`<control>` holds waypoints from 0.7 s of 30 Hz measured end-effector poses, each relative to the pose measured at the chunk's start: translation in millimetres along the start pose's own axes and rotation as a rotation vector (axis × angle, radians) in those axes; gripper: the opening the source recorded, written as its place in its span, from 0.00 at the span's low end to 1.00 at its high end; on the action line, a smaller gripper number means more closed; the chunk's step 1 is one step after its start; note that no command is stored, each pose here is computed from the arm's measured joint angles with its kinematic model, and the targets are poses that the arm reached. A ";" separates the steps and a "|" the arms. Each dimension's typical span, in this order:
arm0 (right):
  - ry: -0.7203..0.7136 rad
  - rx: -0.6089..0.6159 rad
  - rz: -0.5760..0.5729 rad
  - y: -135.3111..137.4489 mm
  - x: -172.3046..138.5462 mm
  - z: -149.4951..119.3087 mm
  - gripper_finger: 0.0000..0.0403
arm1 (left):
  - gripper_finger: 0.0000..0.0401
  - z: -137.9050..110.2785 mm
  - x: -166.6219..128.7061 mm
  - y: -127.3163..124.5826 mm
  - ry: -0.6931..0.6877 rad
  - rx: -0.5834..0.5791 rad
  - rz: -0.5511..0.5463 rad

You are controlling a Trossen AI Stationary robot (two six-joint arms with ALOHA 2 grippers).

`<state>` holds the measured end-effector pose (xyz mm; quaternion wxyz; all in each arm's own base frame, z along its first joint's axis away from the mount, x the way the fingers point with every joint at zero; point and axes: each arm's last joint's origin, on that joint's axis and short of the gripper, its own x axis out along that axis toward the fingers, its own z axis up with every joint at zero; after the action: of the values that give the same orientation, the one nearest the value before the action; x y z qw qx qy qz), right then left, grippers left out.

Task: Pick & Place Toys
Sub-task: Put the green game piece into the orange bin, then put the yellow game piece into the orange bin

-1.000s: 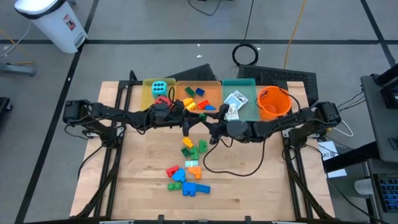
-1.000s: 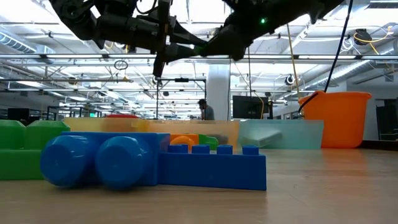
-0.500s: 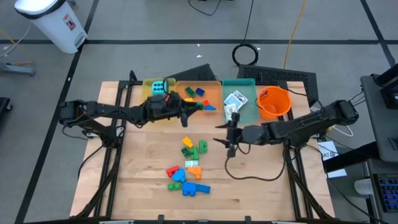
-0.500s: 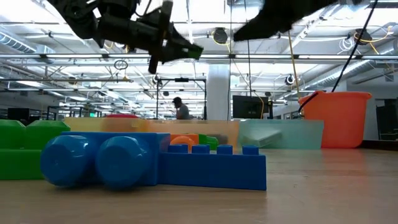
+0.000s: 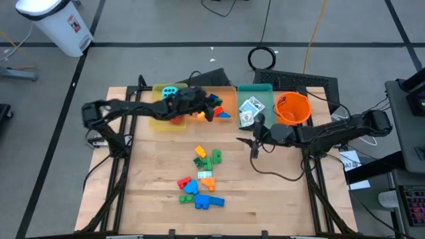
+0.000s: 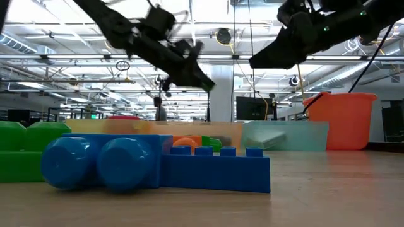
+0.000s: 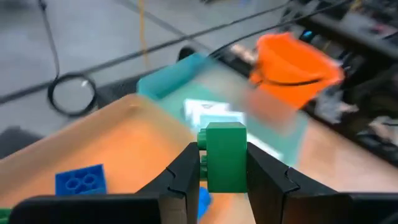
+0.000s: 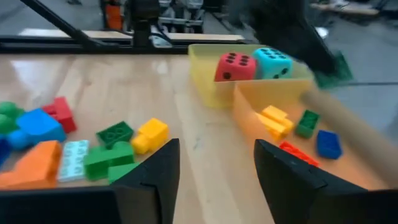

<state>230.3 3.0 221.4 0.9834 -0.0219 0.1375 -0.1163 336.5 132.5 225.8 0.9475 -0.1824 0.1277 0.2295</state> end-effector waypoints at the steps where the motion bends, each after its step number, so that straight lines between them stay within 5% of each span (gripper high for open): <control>1: -0.001 0.013 0.012 -2.1 0.6 0.2 0.43 | 0.25 -1.0 10.9 2.6 0.009 -0.012 0.009; 11: 0.018 0.019 0.048 -5.0 2.3 -1.9 0.42 | 0.25 -17.9 78.2 28.8 0.218 -0.072 0.116; 21: 0.034 0.015 0.046 -5.1 2.2 -3.4 0.41 | 0.69 -6.0 73.8 24.9 0.229 -0.011 0.020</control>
<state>230.4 -2.5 217.9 0.9835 -0.0095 0.1536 -0.0949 387.2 179.4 189.1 0.9234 -0.2114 0.2355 0.2172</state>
